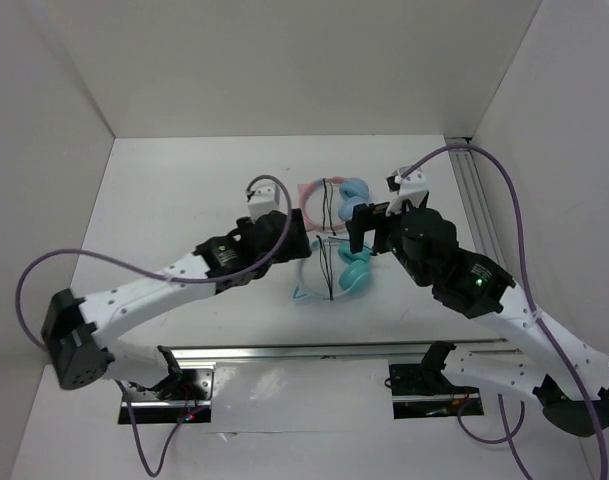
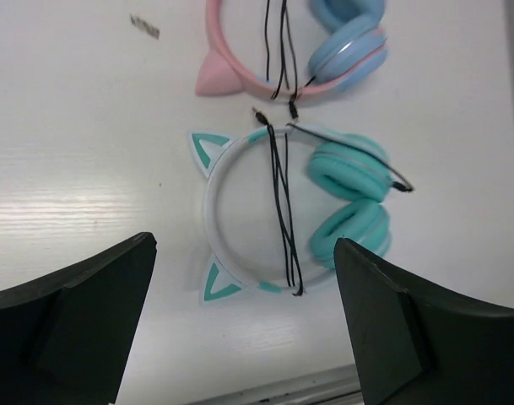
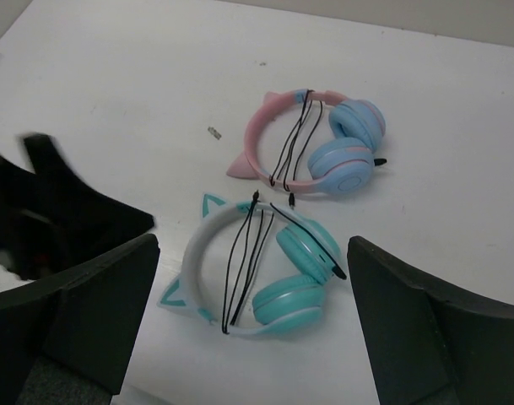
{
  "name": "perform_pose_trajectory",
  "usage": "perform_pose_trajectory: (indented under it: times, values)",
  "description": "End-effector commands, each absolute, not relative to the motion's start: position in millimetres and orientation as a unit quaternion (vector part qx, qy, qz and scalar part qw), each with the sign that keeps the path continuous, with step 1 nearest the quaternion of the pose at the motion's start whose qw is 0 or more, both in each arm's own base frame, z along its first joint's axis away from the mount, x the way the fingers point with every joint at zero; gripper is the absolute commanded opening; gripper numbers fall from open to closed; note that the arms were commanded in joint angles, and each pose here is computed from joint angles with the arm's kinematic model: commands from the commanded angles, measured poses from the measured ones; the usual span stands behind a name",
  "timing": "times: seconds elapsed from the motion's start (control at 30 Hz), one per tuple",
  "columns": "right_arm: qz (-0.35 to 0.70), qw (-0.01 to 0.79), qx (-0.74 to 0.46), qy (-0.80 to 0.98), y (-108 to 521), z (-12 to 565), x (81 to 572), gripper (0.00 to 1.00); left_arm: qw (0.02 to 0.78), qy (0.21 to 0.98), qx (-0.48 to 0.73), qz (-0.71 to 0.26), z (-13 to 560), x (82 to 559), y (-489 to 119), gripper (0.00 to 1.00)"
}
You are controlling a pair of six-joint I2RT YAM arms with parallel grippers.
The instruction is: Wrap the headphones
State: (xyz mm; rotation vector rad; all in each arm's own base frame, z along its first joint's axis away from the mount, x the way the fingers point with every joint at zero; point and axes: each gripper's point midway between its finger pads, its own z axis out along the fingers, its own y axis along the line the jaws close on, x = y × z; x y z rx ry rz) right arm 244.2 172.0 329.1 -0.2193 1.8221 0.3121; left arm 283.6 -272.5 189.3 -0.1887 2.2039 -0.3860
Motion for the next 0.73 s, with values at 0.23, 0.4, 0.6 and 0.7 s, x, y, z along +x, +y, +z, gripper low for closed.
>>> perform_pose_trajectory:
  times: [0.23, 0.4, 0.6, 0.7]
  values:
    - [0.159, 0.599, -0.035, 0.784, 97, 394, 184, 1.00, 0.550, 0.818, -0.072, -0.150, 330, 200, -114, 0.99]
    - [0.189, 0.609, -0.025, 0.770, 71, 402, 158, 1.00, 0.556, 0.810, -0.097, -0.160, 342, 159, -54, 0.99]
    - [0.190, 0.607, -0.020, 0.771, 60, 390, 149, 1.00, 0.550, 0.807, -0.120, -0.181, 330, 129, -19, 0.99]
    - [0.175, 0.603, -0.013, 0.778, 54, 384, 149, 1.00, 0.549, 0.804, -0.135, -0.183, 325, 124, -9, 0.99]
